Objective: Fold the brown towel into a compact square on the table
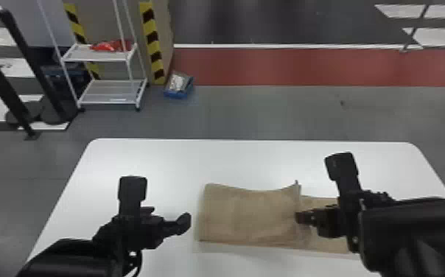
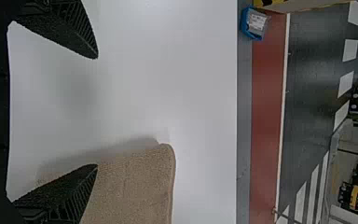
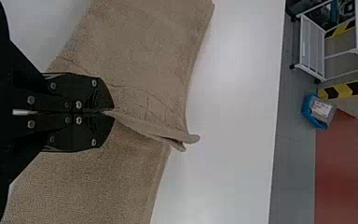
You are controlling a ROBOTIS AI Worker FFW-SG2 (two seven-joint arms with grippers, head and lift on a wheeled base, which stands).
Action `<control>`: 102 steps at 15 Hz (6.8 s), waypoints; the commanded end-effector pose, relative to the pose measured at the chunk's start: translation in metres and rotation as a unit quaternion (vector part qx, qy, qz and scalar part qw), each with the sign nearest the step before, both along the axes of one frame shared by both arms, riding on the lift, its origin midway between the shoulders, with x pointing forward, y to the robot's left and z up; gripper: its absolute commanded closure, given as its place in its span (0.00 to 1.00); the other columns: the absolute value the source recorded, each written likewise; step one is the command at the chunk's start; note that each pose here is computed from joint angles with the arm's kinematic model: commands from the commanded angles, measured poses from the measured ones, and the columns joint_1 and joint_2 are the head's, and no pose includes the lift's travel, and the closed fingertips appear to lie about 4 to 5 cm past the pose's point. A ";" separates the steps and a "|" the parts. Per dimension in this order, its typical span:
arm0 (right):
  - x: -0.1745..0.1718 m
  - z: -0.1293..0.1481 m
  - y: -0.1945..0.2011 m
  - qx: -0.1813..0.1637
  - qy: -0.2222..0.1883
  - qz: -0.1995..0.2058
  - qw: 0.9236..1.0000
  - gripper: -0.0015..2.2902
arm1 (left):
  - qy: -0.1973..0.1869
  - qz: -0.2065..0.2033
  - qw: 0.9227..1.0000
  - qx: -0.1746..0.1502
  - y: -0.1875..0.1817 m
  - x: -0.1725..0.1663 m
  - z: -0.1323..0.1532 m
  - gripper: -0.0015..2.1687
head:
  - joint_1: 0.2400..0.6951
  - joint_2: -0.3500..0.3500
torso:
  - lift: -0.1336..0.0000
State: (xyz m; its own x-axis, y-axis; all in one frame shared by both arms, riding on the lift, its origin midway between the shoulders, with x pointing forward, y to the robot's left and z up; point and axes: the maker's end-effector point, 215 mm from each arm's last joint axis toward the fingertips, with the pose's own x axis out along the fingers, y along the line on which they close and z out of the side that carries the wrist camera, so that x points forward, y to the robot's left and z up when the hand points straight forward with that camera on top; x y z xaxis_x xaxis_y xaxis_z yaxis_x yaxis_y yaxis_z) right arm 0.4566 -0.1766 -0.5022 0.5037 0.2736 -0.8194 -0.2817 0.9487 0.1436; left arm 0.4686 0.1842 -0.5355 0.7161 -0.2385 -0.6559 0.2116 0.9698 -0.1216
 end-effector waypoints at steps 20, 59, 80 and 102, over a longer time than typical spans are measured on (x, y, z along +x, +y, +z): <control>-0.007 -0.002 -0.055 0.013 -0.028 -0.044 0.999 0.62 | -0.026 0.007 1.000 -0.005 0.000 0.011 0.014 0.02 | 1.00 0.42 | 1.00; -0.014 0.012 -0.201 0.054 -0.066 -0.177 0.981 0.62 | -0.015 -0.011 1.000 -0.007 -0.022 -0.004 -0.001 0.02 | 1.00 0.16 | 1.00; -0.007 -0.049 -0.265 -0.003 -0.043 -0.198 0.979 0.01 | -0.011 -0.009 1.000 -0.005 -0.016 -0.006 -0.007 0.02 | 1.00 0.02 | 1.00; 0.024 -0.061 -0.252 0.003 -0.087 -0.162 0.983 0.61 | -0.008 -0.003 1.000 -0.006 -0.009 0.002 -0.011 0.02 | 1.00 0.09 | 1.00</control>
State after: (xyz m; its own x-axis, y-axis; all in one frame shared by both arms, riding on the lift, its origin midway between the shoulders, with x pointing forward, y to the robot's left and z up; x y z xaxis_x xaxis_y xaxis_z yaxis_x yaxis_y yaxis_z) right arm 0.4790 -0.4258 -0.5720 0.6713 0.0714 -0.7377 -0.0003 0.9954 0.0961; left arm 0.4699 0.1756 -0.5474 0.7239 -0.2515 -0.6424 0.2200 0.9667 -0.1305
